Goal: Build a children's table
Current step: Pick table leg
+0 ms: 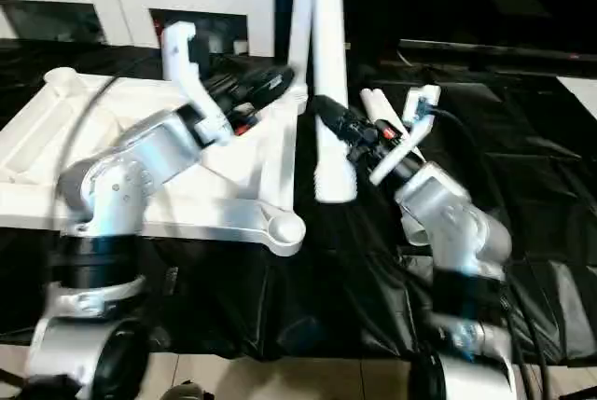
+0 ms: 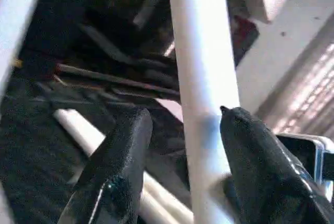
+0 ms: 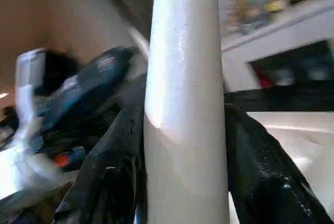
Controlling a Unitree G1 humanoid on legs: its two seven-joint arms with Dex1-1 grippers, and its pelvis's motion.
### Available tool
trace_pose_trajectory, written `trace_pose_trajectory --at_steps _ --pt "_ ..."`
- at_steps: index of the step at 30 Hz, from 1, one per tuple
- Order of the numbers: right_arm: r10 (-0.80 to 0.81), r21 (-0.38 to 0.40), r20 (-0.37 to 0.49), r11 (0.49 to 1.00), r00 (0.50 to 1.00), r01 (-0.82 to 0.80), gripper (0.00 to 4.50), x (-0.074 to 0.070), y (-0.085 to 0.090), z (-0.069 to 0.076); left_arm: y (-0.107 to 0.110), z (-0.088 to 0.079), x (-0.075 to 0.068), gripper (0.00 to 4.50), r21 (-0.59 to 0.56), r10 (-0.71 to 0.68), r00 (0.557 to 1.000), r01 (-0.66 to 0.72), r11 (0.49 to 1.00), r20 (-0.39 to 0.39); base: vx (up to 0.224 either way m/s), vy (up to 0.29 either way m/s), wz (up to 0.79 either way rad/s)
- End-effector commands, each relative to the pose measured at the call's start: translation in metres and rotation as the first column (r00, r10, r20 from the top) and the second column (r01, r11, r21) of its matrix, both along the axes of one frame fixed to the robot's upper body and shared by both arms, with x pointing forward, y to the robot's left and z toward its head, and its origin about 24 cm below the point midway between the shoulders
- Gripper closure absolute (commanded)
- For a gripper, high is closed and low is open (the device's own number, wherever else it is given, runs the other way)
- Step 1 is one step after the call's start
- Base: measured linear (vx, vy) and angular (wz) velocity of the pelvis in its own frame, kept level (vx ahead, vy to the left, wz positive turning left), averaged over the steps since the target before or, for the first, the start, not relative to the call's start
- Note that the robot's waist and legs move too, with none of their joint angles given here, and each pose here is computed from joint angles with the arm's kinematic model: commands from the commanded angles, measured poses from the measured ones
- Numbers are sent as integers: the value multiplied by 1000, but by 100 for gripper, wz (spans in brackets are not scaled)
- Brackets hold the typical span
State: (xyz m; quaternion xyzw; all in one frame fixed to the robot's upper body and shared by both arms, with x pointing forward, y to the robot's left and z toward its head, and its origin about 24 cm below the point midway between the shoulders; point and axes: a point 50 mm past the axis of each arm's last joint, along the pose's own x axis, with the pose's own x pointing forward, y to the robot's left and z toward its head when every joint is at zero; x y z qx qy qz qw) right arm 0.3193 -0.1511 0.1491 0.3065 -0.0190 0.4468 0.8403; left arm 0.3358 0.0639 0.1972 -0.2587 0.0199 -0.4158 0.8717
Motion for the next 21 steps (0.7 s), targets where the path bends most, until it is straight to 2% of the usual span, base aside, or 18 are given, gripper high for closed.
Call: trace_pose_trajectory --at_steps 1,4,5,8,11,14,16,18,21 --pt "45 -28 33 999 998 -44 268 -5 5 5 -5 5 0 202 -5 -17 1000 17 1000 -8 0 0 0" --pt "69 -64 37 996 997 -67 268 -9 9 4 -8 5 0 202 -20 -34 999 33 999 -27 0 0 0" --pt "89 -113 38 990 995 -84 268 -12 13 2 -11 9 -4 202 -65 -71 997 68 996 -38 0 0 0" --pt "103 -181 43 979 994 -93 268 -13 21 -2 -14 13 -10 202 -113 -110 993 105 988 -39 0 0 0" --pt "118 -203 52 974 992 -105 268 -12 27 -2 -14 13 -11 202 -132 -112 993 106 986 -44 0 0 0" --pt "133 -221 64 968 989 -116 268 -13 32 -1 -14 12 -10 202 -106 -95 994 90 990 -46 0 0 0" --pt "128 -269 83 958 988 -102 268 -12 41 0 -11 5 -2 202 -76 -2 993 -7 997 -117 0 0 0" --pt "122 -289 94 953 988 -91 268 -12 46 0 -9 3 1 231 -66 48 988 -59 996 -146 0 0 0" --pt "122 -297 100 951 988 -87 268 -12 49 1 -6 3 4 251 -60 85 984 -95 994 -155 0 0 0"
